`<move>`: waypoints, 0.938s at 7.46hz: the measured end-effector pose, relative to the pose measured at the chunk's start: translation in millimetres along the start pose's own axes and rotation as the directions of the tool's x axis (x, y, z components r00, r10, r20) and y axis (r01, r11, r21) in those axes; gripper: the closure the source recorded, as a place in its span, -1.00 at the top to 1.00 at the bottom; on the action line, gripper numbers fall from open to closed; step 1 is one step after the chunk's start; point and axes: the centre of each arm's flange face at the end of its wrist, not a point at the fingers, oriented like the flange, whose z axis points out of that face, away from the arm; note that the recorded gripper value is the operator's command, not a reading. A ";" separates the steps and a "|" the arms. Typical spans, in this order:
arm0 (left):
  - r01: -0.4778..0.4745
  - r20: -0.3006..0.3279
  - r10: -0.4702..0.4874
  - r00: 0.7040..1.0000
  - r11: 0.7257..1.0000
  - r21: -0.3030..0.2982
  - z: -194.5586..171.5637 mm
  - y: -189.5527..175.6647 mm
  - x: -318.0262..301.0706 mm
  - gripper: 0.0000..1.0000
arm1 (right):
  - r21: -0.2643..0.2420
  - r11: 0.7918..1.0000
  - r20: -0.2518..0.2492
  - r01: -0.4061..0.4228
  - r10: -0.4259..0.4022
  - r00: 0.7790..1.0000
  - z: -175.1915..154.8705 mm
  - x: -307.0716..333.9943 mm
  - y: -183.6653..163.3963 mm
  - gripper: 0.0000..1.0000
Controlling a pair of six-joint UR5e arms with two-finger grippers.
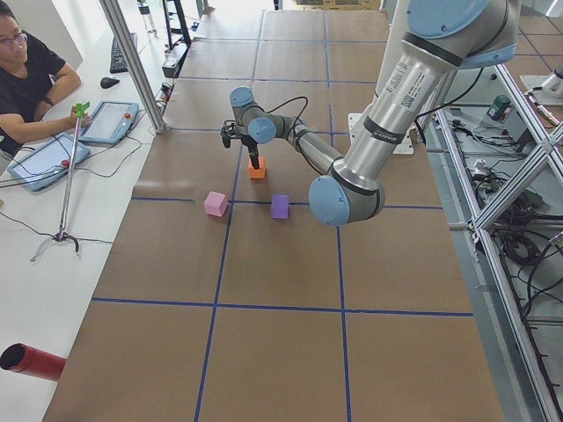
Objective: Arrange blocks in a line
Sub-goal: 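Lower the left gripper and close it on the orange cube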
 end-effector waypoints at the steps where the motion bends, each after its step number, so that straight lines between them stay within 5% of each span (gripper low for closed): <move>1: -0.005 0.005 0.005 1.000 1.000 0.000 6.7 2.9 1.1 1.00 | 0.000 1.000 0.000 0.000 0.000 1.000 0.0 0.0 0.0 1.00; 7: -0.021 -0.001 0.021 1.000 0.999 0.043 31.3 2.0 1.7 1.00 | 0.000 1.000 0.000 0.000 0.000 1.000 -0.1 -0.1 0.0 1.00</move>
